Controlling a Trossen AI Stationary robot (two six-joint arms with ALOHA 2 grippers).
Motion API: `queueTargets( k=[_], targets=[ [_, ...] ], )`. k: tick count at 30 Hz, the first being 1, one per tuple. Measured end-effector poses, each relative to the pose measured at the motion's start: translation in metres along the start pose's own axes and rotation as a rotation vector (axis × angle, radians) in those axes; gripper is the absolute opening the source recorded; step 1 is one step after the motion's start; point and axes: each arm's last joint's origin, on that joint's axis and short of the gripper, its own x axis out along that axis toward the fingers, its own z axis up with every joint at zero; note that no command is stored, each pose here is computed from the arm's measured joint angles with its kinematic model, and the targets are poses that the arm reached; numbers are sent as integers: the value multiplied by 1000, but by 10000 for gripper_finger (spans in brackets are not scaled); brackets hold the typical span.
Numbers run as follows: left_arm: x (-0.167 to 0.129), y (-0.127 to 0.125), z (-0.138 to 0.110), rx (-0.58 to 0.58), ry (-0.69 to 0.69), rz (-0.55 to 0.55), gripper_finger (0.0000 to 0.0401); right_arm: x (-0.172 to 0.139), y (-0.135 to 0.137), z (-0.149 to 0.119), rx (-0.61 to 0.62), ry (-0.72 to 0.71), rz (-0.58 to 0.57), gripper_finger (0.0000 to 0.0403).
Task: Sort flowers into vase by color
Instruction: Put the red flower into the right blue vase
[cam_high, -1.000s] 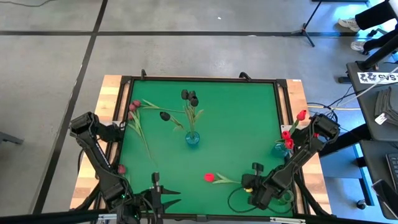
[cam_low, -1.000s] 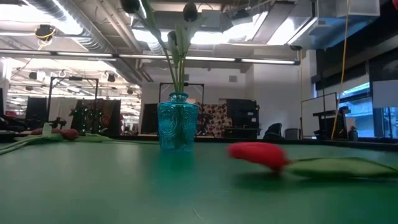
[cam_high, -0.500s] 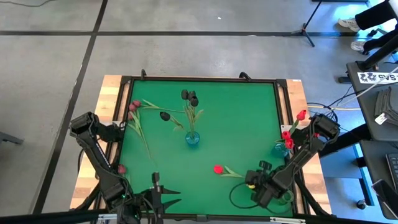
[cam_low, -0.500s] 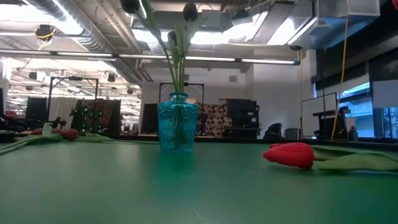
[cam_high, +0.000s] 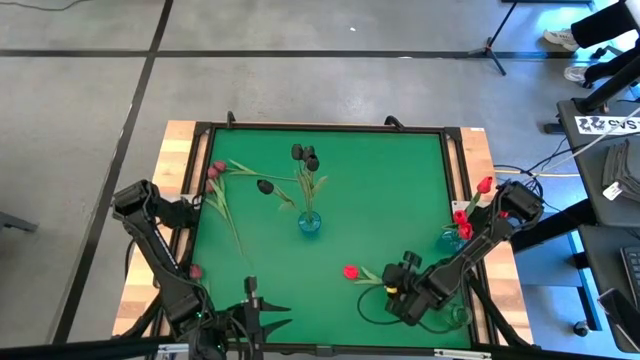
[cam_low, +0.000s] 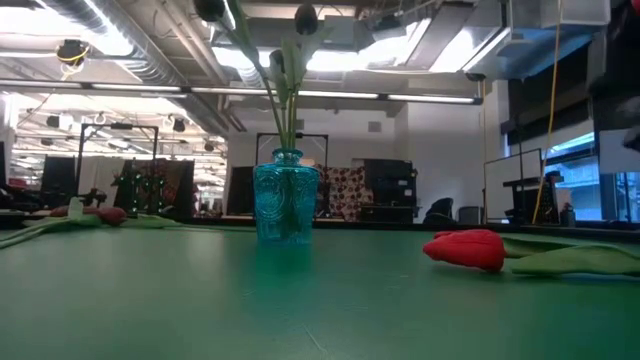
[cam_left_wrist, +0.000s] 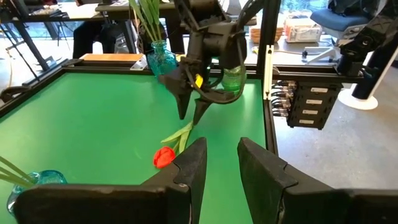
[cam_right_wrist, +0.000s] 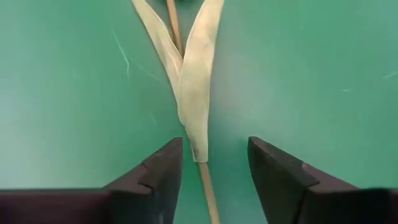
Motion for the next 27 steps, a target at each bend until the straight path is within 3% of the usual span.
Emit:
queueTargets(
  k=[6,15,22,27],
  targets=[
    [-1,0,0,0,0,-2,90,10,-4,-7,32,-23,40,120],
    [2,1,1,-2,0,5,90,10,-4,-6,-137,-3,61,12],
    [2,1,1,-2,0,5,90,2,-1,-3,-153,-18,28,6],
    [2,1,1,-2,0,5,90,-39,4,8,-155,-154,46,7]
  ],
)
